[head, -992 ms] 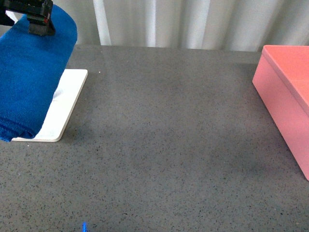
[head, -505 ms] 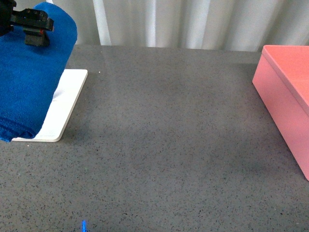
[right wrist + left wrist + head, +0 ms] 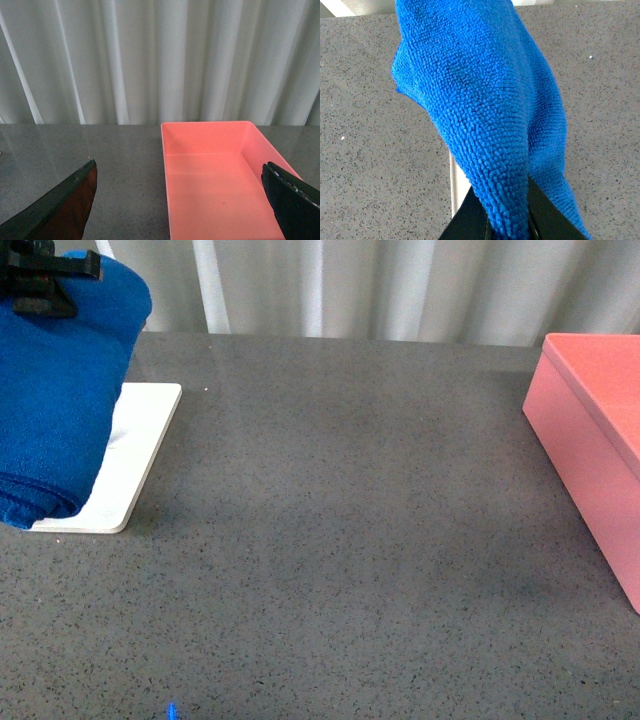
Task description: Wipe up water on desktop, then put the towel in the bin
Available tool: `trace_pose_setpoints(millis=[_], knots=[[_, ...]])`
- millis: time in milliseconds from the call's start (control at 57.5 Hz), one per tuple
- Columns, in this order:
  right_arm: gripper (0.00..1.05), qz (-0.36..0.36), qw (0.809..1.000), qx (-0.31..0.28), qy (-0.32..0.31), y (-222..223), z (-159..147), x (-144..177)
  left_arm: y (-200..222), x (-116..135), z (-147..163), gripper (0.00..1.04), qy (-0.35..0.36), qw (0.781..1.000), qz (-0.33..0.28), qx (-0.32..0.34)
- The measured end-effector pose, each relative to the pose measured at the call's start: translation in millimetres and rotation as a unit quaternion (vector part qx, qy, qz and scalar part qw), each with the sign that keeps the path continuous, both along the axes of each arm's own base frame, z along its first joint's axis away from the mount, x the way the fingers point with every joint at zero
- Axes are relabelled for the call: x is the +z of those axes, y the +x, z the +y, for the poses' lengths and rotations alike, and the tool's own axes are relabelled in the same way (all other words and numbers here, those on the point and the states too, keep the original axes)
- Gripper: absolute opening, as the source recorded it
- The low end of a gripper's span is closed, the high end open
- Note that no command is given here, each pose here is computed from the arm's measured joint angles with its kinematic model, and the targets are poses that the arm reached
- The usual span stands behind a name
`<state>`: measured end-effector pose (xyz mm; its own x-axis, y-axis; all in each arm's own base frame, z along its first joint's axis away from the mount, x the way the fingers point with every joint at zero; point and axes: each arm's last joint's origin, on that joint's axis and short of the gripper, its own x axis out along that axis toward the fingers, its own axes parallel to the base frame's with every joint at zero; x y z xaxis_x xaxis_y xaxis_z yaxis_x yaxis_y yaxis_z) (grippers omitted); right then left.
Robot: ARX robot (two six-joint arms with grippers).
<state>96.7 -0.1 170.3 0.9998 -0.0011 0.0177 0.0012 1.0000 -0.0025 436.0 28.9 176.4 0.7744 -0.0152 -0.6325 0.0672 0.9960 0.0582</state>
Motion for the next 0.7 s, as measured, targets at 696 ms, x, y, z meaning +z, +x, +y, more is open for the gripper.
trace_pose_setpoints(millis=[696], knots=[[0.98, 0.0, 1.0, 0.0, 0.0, 0.0, 0.0, 0.0, -89.4, 117.6, -20.9, 0.05, -0.242, 0.928, -0.242, -0.151]])
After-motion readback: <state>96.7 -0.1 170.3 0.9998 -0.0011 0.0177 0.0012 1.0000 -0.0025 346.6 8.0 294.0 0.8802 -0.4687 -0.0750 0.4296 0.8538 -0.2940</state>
